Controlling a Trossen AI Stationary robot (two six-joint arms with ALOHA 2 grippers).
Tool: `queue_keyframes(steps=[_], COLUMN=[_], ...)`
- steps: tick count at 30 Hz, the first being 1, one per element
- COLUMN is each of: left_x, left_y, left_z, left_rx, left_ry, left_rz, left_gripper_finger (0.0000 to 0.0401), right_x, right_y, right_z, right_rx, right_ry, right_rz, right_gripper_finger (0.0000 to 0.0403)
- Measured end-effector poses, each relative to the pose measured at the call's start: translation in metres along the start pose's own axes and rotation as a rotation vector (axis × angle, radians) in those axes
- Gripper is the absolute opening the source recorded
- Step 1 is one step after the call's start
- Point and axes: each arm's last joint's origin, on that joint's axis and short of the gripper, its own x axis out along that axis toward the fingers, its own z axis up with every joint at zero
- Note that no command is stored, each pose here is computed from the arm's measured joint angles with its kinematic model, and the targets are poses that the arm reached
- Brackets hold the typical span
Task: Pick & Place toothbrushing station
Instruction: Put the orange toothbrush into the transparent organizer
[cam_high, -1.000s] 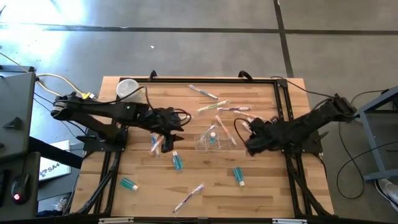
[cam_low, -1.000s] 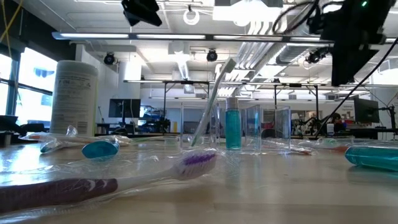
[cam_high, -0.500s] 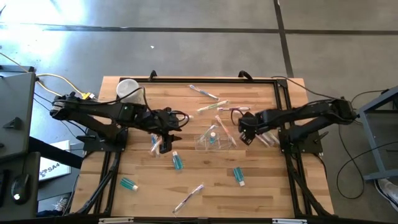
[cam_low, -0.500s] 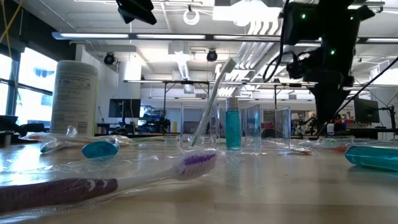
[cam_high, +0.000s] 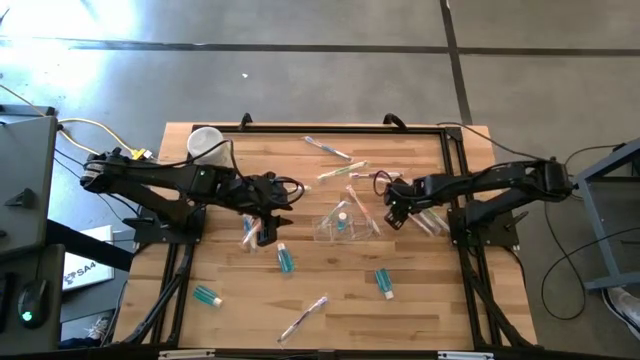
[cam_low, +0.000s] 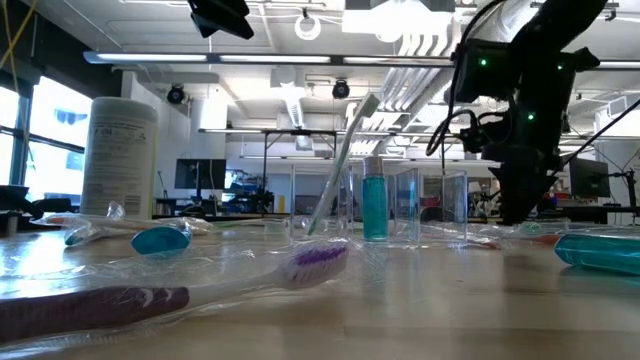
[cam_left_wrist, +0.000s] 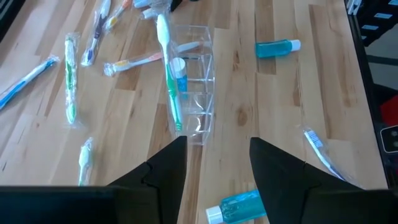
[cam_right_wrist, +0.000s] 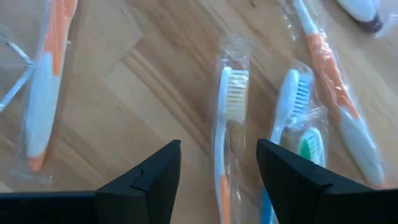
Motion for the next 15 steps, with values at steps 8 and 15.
queue_keyframes(steps=[8,15], left_x=[0.0,0.0], left_y=[0.0,0.0], left_z=[0.0,0.0], left_rx=[0.0,0.0], left_ry=[-0.001,0.0], left_rz=[0.0,0.0], left_gripper_finger=[0.0171,0.0171], right_x=[0.012,0.029], right_y=[-0.01,-0.01], right_z=[-0.001,-0.004], right_rx=[0.027,0.028], right_ry=[0.001,0.048], right_rz=[0.004,0.017], right_gripper_finger=[0.0203,0.0202])
